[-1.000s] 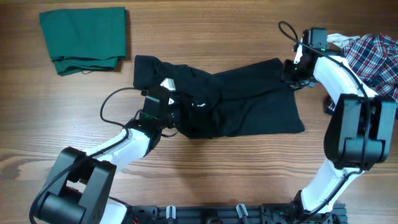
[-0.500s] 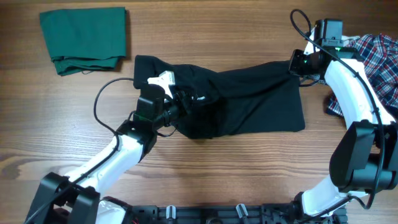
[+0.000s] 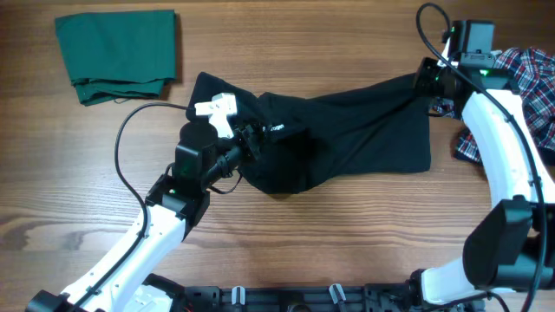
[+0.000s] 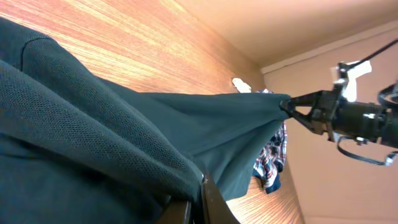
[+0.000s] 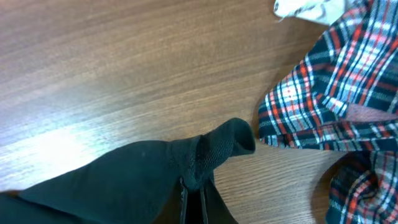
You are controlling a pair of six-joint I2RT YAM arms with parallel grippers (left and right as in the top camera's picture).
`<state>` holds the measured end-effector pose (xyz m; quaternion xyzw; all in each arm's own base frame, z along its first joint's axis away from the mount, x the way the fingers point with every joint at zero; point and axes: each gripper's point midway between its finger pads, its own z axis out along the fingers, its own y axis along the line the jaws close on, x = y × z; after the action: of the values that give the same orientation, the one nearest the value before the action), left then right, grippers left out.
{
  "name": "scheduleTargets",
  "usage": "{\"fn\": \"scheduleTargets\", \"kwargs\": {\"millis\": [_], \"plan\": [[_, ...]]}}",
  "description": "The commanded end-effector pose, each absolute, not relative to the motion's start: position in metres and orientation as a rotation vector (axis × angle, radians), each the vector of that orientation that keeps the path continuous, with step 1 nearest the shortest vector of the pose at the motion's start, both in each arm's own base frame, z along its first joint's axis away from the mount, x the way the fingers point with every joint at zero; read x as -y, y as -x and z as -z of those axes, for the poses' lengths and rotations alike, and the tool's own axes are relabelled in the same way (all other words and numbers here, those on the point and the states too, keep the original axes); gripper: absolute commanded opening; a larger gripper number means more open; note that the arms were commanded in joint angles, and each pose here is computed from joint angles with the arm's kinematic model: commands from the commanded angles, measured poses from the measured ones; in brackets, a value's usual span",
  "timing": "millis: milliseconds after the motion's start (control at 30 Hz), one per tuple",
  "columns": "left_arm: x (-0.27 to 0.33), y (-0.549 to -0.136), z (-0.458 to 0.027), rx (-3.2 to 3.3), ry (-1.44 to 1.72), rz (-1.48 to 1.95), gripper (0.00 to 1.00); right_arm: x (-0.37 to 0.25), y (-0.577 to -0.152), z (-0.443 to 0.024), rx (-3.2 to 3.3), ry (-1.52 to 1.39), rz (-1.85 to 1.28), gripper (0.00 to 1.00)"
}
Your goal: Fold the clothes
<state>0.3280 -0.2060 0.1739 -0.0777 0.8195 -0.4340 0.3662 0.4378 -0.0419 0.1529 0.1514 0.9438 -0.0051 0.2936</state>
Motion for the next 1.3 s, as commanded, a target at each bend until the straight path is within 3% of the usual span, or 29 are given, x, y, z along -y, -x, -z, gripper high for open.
{"fn": "scheduleTargets", "kwargs": {"millis": [0,300,500,633,833,1267], "plan": [[0.206,-0.331,-0.187,-2.066,0.169,1.096,0.04,0.047,-0.443,-0.17,-2.463,-0.418,0.045,0.05],[0.206,-0.331,-0.187,-2.066,0.168,1.096,0.04,0.047,-0.442,-0.17,-2.464,-0.417,0.046,0.13],[0.206,-0.331,-0.187,-2.066,0.168,1.096,0.04,0.047,-0.443,-0.167,-2.47,-0.418,0.046,0.12],[0.206,-0.331,-0.187,-2.066,0.169,1.095,0.04,0.047,-0.443,-0.167,-2.471,-0.418,0.046,0.04],[0.206,-0.331,-0.189,-2.062,0.153,1.089,0.04,0.047,-0.442,-0.171,-2.456,-0.447,0.034,0.04],[0.199,-0.342,-0.257,-2.04,-0.026,0.885,0.04,0.045,-0.423,-0.249,-2.272,-0.44,0.002,0.04]]}}
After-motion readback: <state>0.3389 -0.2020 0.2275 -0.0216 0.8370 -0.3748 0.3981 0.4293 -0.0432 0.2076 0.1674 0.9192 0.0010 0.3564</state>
